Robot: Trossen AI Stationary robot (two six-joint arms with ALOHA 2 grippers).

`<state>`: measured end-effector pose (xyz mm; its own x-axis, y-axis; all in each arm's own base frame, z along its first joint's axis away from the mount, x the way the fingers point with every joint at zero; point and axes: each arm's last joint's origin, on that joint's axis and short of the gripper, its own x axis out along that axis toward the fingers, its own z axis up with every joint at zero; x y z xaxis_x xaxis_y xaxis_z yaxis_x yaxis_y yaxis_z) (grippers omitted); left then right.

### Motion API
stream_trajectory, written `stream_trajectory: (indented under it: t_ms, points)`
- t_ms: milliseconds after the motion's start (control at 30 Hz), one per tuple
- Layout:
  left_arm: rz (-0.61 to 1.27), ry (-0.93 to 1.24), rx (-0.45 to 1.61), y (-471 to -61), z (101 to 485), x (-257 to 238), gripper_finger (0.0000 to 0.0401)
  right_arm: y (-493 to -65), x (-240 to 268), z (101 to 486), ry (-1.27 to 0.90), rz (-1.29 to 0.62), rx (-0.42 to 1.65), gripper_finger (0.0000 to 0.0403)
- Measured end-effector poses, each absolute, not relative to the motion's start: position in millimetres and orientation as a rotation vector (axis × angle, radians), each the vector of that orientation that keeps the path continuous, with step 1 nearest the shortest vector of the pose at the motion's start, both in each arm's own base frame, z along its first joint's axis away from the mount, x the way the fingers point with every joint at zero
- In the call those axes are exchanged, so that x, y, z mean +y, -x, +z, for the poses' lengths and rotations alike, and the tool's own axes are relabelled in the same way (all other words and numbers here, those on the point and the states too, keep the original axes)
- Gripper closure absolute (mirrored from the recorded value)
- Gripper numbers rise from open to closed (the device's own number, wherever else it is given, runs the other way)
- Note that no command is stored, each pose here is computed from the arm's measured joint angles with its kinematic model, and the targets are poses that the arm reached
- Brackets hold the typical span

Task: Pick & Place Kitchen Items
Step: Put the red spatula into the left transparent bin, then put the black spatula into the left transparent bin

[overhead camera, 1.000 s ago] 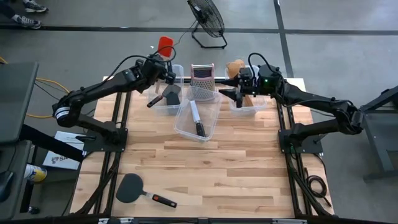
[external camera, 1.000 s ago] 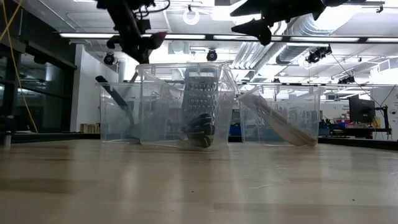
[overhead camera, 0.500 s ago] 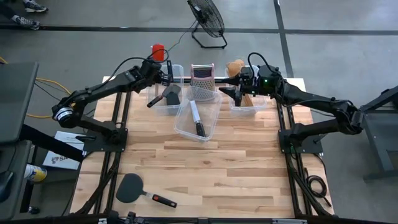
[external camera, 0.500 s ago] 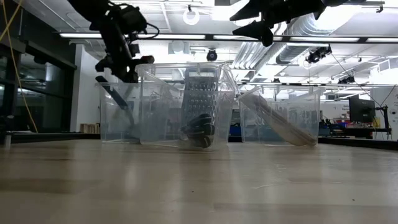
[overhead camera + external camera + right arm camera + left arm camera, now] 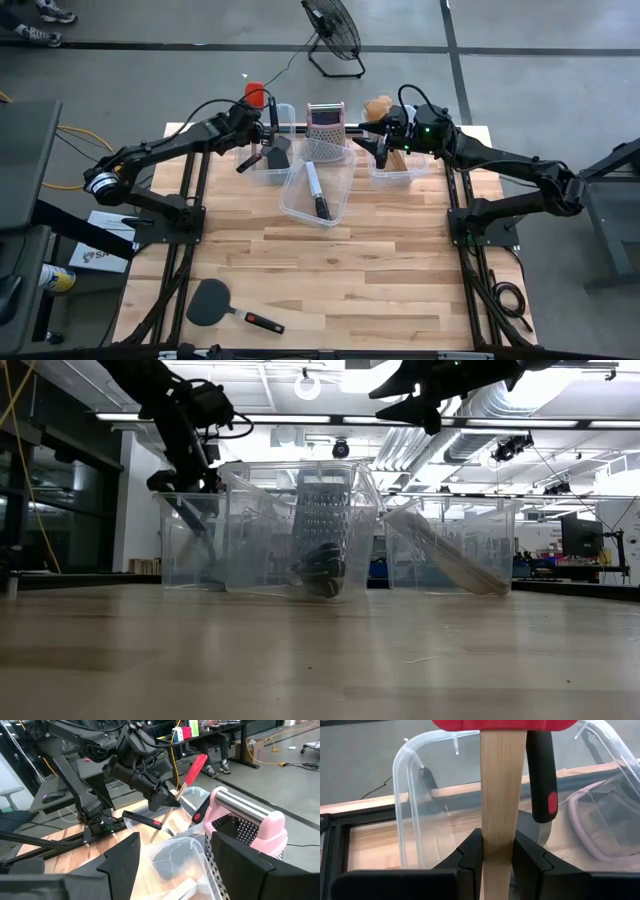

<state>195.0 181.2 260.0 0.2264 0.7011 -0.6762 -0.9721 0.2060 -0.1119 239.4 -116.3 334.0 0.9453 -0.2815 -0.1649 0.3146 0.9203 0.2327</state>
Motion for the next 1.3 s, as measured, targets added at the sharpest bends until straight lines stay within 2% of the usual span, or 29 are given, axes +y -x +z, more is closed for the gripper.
stream_trajectory:
  t_ms: [467, 700, 833, 1000, 1300]
  points:
    - [1.156, 0.688, 0.552, -197, 259, 179, 0.0327, -239, -117, 334, -0.234, -0.316, 0.138, 0.0166]
    - [1.144, 0.697, 0.551, -198, 259, 179, 0.0205, -239, -117, 333, -0.214, -0.314, 0.144, 0.0166]
    - [1.137, 0.724, 0.54, -198, 259, 179, 0.0179, -239, -117, 331, -0.212, -0.329, 0.167, 0.0166]
    - [1.096, 0.745, 0.528, -199, 265, 177, 0.0187, -236, -120, 326, -0.233, -0.352, 0.219, 0.0166]
    - [0.886, 0.679, 0.575, -195, 313, 165, 0.0238, -231, -125, 323, -0.255, -0.33, 0.246, 0.0166]
